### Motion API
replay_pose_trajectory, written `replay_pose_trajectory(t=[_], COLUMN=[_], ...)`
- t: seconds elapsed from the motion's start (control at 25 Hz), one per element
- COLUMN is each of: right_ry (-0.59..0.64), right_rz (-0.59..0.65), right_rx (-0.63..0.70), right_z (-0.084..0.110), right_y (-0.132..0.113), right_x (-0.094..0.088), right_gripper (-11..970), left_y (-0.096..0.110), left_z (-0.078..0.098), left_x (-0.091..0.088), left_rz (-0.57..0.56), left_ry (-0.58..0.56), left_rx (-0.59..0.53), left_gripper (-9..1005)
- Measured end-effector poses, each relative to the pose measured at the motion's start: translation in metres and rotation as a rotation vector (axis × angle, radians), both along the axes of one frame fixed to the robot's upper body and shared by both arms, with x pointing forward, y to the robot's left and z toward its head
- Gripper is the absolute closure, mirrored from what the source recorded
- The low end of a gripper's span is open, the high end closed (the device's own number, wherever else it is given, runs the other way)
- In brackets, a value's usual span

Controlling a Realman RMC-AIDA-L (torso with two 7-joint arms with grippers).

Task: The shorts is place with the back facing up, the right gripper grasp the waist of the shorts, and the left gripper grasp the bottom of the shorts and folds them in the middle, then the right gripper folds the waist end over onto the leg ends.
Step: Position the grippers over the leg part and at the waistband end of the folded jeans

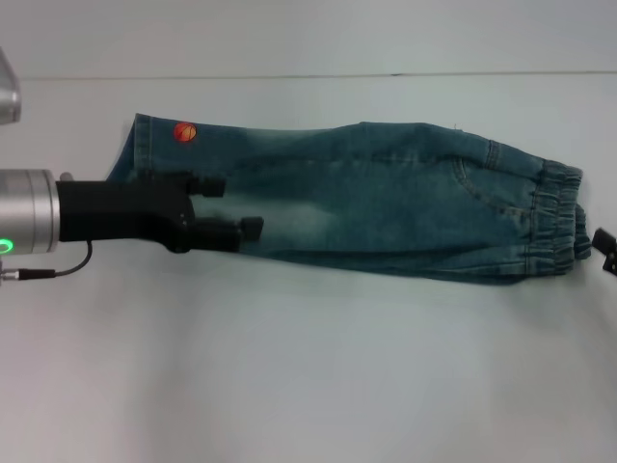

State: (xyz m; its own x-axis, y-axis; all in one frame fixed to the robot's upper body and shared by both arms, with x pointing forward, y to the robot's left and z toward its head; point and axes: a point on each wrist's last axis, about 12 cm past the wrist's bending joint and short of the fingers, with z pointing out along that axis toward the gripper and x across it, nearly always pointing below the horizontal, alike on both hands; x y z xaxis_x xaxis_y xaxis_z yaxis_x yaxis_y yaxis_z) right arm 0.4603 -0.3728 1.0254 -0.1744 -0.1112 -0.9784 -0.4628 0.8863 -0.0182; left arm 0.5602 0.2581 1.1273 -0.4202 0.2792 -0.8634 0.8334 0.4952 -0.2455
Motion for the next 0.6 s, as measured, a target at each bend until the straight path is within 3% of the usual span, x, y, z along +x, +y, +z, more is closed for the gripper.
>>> replay_pose_trajectory(t=[0.32,0.6], right_ry=[0.066,0.102], right_rz=[0.051,0.064], right_rx=[0.042,0.059], right_z=[-0.017,-0.022], right_y=[0.014,0.021], right_x=[-0.016,-0.012], right_gripper=[46,47], left_y=[0.006,0.008], left_z=[-0.002,-0.005], left_x=[-0.003,-0.004], left_rz=[-0.017,-0.012], left_ry=[0.014,0.024], left_rx=[0.005,0.019], left_gripper=[88,88])
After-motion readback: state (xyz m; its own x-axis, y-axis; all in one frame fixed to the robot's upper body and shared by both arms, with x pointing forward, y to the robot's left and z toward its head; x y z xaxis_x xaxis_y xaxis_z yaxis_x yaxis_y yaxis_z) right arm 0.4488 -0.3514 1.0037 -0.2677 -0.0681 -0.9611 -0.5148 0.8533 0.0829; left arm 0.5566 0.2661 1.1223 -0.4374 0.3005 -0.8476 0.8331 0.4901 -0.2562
